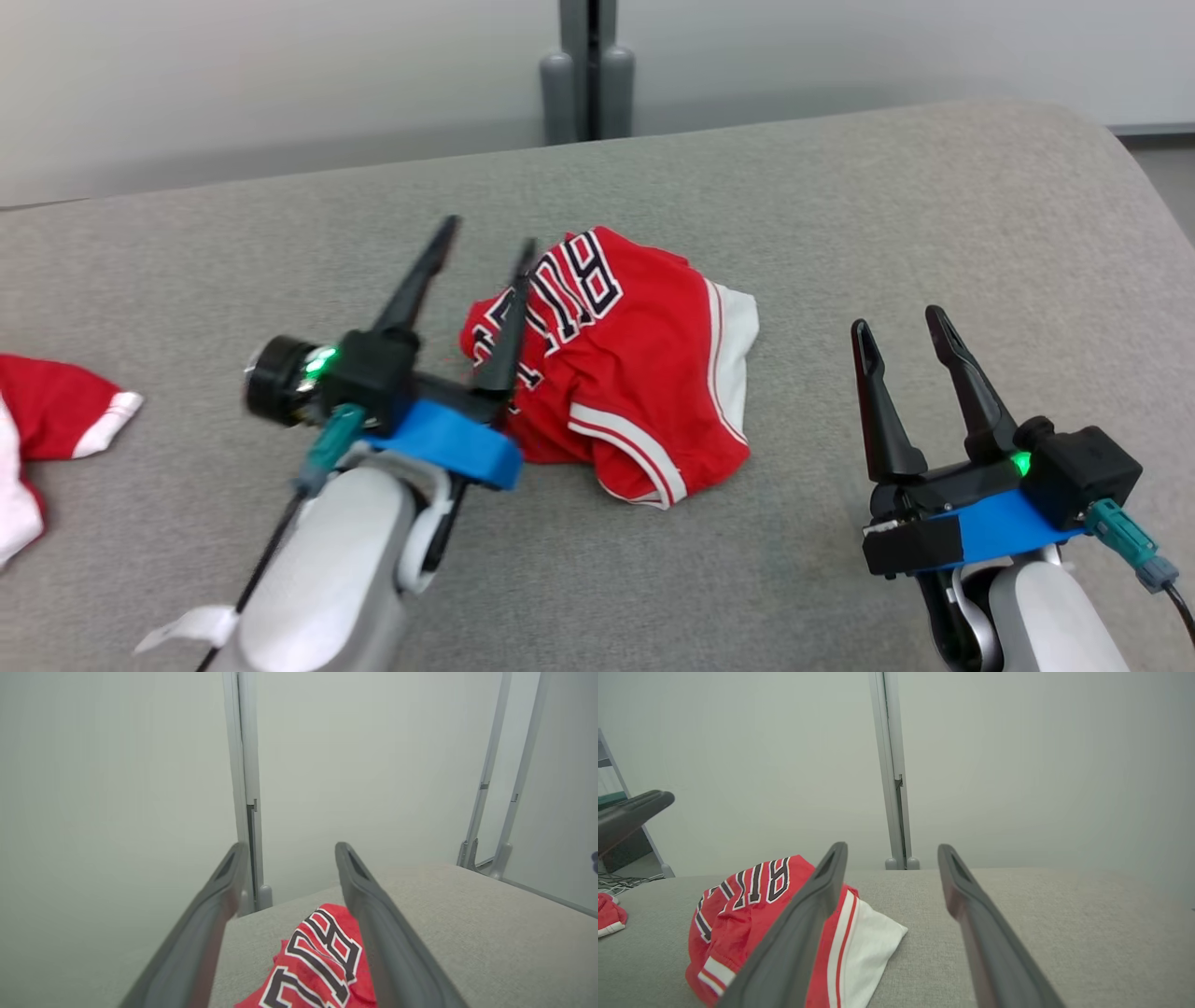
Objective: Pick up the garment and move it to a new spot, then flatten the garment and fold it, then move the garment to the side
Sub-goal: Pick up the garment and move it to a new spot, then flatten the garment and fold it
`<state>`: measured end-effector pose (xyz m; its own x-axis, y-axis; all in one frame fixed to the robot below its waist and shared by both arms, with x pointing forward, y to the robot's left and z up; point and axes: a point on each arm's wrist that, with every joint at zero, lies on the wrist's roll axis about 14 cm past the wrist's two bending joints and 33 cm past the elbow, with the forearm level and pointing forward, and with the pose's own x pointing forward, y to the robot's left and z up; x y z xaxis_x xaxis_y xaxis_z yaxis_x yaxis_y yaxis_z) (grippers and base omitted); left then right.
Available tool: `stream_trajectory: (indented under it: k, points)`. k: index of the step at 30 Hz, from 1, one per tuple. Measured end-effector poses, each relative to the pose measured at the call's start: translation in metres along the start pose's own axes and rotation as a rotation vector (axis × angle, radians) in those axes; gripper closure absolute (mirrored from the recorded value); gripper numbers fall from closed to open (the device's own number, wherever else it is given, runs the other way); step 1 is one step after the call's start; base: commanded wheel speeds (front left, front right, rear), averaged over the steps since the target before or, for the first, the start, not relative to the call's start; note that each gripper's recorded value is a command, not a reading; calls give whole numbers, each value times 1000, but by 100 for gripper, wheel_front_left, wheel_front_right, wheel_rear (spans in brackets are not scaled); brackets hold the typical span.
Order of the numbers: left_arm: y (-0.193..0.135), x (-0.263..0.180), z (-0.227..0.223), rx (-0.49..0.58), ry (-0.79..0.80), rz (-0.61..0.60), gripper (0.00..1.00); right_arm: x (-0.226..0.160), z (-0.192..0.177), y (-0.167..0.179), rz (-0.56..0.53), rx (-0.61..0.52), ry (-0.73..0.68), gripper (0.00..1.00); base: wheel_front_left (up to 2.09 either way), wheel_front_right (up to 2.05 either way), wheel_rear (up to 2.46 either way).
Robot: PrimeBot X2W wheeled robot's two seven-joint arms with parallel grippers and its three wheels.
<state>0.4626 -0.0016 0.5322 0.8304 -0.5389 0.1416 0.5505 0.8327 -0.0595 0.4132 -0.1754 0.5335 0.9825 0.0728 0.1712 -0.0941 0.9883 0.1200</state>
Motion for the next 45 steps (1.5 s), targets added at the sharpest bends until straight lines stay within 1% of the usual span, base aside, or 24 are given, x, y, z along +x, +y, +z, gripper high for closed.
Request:
stream_trajectory:
  k: [7, 9, 15, 21, 31, 38, 45]
  points:
    - [65, -51, 28, 75, -58, 236, 0, 2, 2, 17, 44, 10, -6, 0, 0, 0, 0]
    - [76, -67, 32, 121, -54, 275, 0, 3, 3, 21, 55, 10, -10, 0, 0, 0, 0]
    - [101, -109, 41, 132, -70, 409, 0, 3, 2, 30, 78, 14, -8, 0, 0, 0, 0]
    - [108, -146, 28, 122, -24, 487, 0, -3, -2, 33, 83, 13, 7, 0, 0, 0, 0]
    - [111, -185, 3, 86, 48, 584, 0, -20, -14, 19, 40, 5, 55, 0, 0, 0, 0]
    - [115, -198, 1, 103, 65, 606, 0, -29, -20, 13, 21, -3, 81, 0, 0, 0, 0]
    - [115, -199, 3, 103, 59, 616, 0, -31, -22, 12, 18, -4, 87, 0, 0, 0, 0]
